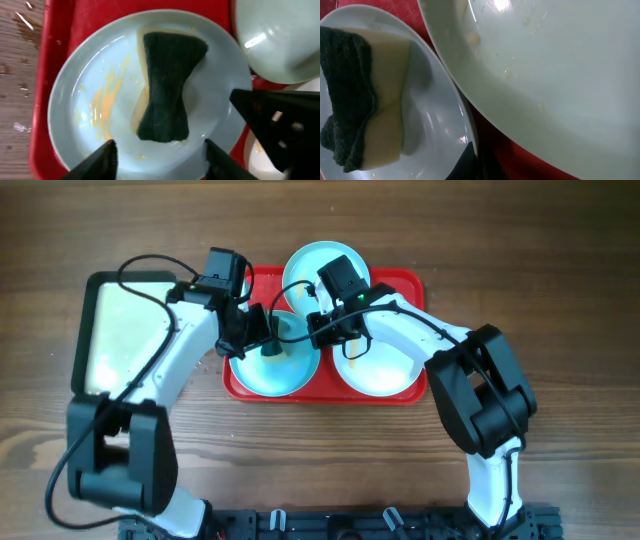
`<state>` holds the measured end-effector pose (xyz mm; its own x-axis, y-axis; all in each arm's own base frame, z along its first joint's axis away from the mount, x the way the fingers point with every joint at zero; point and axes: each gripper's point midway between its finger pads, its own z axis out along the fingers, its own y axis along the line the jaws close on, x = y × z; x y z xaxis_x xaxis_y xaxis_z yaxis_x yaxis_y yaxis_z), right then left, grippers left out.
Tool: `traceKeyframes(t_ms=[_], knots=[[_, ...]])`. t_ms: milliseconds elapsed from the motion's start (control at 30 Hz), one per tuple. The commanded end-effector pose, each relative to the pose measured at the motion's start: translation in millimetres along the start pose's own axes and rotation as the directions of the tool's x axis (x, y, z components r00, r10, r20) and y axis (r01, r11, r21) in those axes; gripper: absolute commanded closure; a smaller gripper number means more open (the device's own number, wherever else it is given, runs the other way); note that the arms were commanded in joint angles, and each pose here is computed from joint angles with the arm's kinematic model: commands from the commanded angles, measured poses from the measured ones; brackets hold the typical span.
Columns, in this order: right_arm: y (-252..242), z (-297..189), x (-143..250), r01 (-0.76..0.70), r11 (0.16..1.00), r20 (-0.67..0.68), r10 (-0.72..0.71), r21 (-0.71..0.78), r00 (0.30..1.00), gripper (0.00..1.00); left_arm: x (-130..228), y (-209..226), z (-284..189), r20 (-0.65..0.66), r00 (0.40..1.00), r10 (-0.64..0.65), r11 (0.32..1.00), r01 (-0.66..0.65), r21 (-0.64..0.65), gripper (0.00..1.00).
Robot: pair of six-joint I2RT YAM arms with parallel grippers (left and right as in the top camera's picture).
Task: Clean dirty plates on tray and stack at the side
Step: 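Scrub the left plate with the sponge in the left gripper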
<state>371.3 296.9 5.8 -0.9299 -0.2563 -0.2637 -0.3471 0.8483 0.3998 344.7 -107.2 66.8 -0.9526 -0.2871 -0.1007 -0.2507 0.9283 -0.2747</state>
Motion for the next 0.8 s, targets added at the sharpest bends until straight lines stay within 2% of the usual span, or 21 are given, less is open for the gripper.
traceKeyframes(t_ms=[0, 167, 267, 333, 500, 700, 767], knots=[[-2, 11, 7, -0.004, 1.000, -0.031, 0.003, -0.008, 1.000, 0.95, 1, 0, 13, -0.030, 0.999, 0.010, 1.000, -0.010, 0.013, 0.55], [-2, 11, 7, -0.003, 1.000, -0.029, 0.003, -0.009, 1.000, 0.95, -9, -4, 18, 0.003, 1.000, 0.018, 0.999, -0.018, 0.027, 0.62], [-2, 11, 7, -0.003, 1.000, -0.030, 0.002, -0.009, 1.000, 0.95, -5, 2, 36, -0.041, 0.999, 0.004, 1.000, -0.004, 0.008, 0.67], [-2, 11, 7, -0.002, 1.000, -0.029, 0.002, -0.009, 1.000, 0.95, -3, 2, 41, -0.058, 0.998, 0.002, 1.000, -0.001, 0.012, 0.68], [-2, 11, 6, -0.002, 1.000, -0.029, 0.002, -0.008, 1.000, 0.95, -15, -5, 43, -0.007, 1.000, 0.015, 0.999, -0.015, 0.040, 0.73], [-3, 11, 6, -0.003, 1.000, -0.028, 0.003, -0.005, 1.000, 0.95, -12, -11, 46, -0.010, 0.999, 0.035, 0.999, -0.034, 0.041, 0.74], [-3, 11, 6, -0.002, 1.000, -0.028, 0.002, -0.005, 1.000, 0.95, -10, -9, 54, -0.024, 0.999, 0.035, 0.999, -0.035, 0.026, 0.78]])
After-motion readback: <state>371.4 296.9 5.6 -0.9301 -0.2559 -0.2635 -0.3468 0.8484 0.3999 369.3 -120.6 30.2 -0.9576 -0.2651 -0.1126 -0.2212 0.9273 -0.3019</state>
